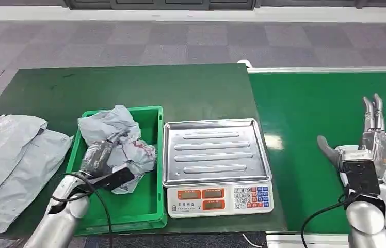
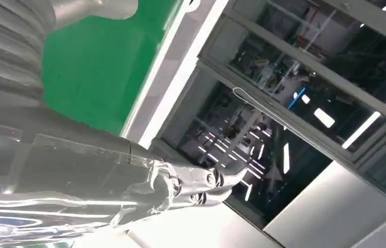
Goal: Moved the parcel from conveyor to table for the left to box.
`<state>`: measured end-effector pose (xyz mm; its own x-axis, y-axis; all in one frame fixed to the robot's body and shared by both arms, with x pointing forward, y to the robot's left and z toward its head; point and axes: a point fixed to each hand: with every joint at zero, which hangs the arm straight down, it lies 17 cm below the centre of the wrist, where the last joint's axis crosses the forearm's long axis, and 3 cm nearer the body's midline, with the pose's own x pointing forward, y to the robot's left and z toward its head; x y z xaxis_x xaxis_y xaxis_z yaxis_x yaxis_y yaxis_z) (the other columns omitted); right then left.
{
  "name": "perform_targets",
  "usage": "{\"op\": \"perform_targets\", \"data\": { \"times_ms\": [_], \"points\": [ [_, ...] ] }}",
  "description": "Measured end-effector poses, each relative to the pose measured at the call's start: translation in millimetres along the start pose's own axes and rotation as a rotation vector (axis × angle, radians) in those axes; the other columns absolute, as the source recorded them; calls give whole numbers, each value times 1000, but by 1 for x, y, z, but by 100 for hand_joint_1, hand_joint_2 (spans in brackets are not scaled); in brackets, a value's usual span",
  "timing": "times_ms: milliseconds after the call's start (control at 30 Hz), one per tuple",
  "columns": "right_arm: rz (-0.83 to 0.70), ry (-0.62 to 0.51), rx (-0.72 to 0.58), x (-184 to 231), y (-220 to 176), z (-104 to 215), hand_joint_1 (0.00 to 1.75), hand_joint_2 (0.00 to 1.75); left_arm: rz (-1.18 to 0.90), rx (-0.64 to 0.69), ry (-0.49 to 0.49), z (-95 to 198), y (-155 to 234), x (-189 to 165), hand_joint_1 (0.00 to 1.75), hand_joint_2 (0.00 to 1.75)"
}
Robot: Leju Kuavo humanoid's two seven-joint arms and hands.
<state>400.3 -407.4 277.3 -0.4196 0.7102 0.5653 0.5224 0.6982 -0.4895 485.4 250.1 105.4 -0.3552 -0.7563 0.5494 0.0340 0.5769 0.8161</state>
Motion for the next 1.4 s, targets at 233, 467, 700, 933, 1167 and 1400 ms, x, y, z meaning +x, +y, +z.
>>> {"op": "perform_targets", "data": {
  "times_ms": [233,467,700,933,1167,1400],
  "points": [
    [-8,17,-17,-5,-5,-3,0,175,130,254,-88,1,52,30,0,0],
    [-13,39,-34,-15,-6,-6,0,175,303,448,-142,9,90,52,0,0],
    [144,260,43,-88,4,-11,0,175,433,510,-152,9,102,58,0,0],
    [353,619,194,-221,16,11,0,175,819,457,-246,-12,87,78,0,0],
    [420,858,275,-280,18,56,0,175,978,425,-245,-40,63,92,0,0],
    [451,1075,394,-308,25,109,0,175,1005,358,-228,-71,35,115,0,0]
  ]
}}
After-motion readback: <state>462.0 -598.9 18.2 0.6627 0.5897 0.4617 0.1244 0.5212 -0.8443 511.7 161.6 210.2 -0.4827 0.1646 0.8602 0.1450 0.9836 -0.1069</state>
